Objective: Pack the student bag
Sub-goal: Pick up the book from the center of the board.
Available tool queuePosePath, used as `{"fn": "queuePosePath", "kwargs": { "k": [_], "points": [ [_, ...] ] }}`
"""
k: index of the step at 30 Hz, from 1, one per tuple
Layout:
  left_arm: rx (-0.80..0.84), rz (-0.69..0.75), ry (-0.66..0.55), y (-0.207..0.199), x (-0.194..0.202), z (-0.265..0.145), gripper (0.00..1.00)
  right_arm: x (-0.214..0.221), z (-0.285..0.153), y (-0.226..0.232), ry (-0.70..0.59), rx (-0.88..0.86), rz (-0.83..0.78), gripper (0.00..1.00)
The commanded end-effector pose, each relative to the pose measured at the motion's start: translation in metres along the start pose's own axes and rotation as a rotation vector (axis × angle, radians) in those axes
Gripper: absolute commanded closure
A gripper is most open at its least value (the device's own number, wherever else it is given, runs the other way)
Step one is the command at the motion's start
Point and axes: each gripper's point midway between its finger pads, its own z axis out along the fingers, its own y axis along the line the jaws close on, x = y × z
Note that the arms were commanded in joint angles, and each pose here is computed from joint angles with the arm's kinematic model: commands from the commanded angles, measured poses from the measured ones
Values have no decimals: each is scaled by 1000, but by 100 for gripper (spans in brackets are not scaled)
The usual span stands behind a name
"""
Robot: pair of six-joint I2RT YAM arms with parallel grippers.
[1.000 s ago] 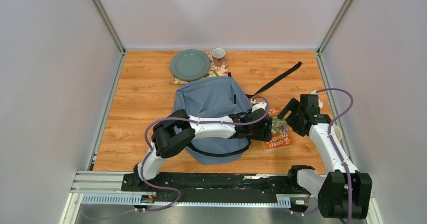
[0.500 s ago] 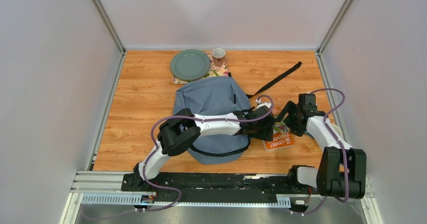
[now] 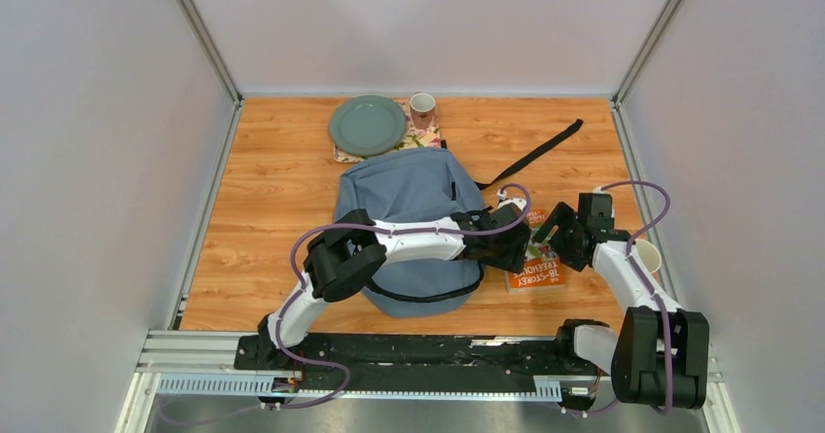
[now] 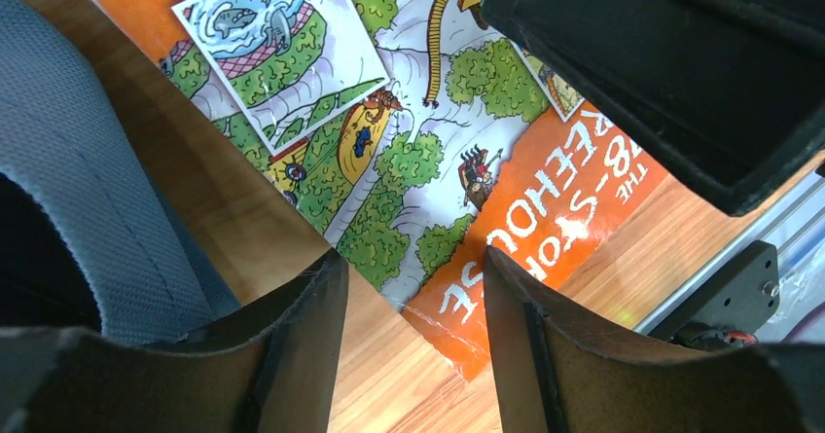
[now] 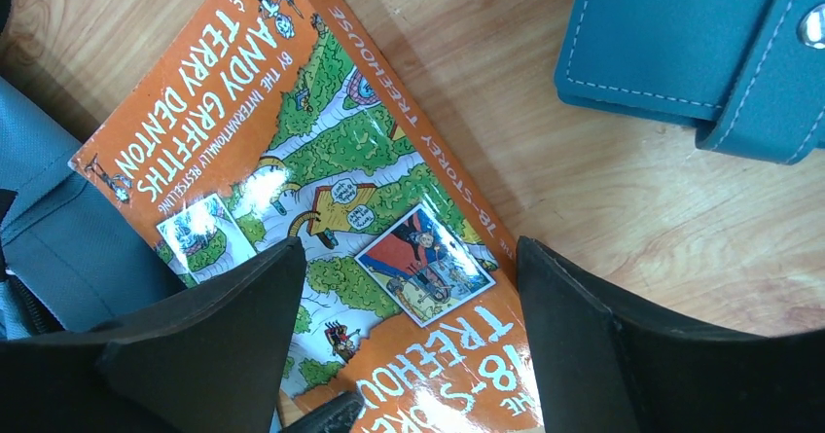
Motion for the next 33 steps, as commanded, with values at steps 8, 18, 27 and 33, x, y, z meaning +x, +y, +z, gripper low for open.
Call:
{"fn": "queuePosePath", "kwargs": {
  "k": [8, 18, 27, 33],
  "points": [
    [153, 25, -134, -52, -49, -33, 43, 38, -19, 3, 71, -81, 76, 21],
    [198, 47, -156, -63, -54, -43, 44, 40, -23, 4, 72, -89, 83, 21],
    [210, 76, -162, -69, -53, -49, 52, 42, -21, 1, 81, -76, 77, 21],
    [215, 69, -138, -68, -46, -43, 53, 41, -22, 3, 75, -86, 77, 21]
  ]
}}
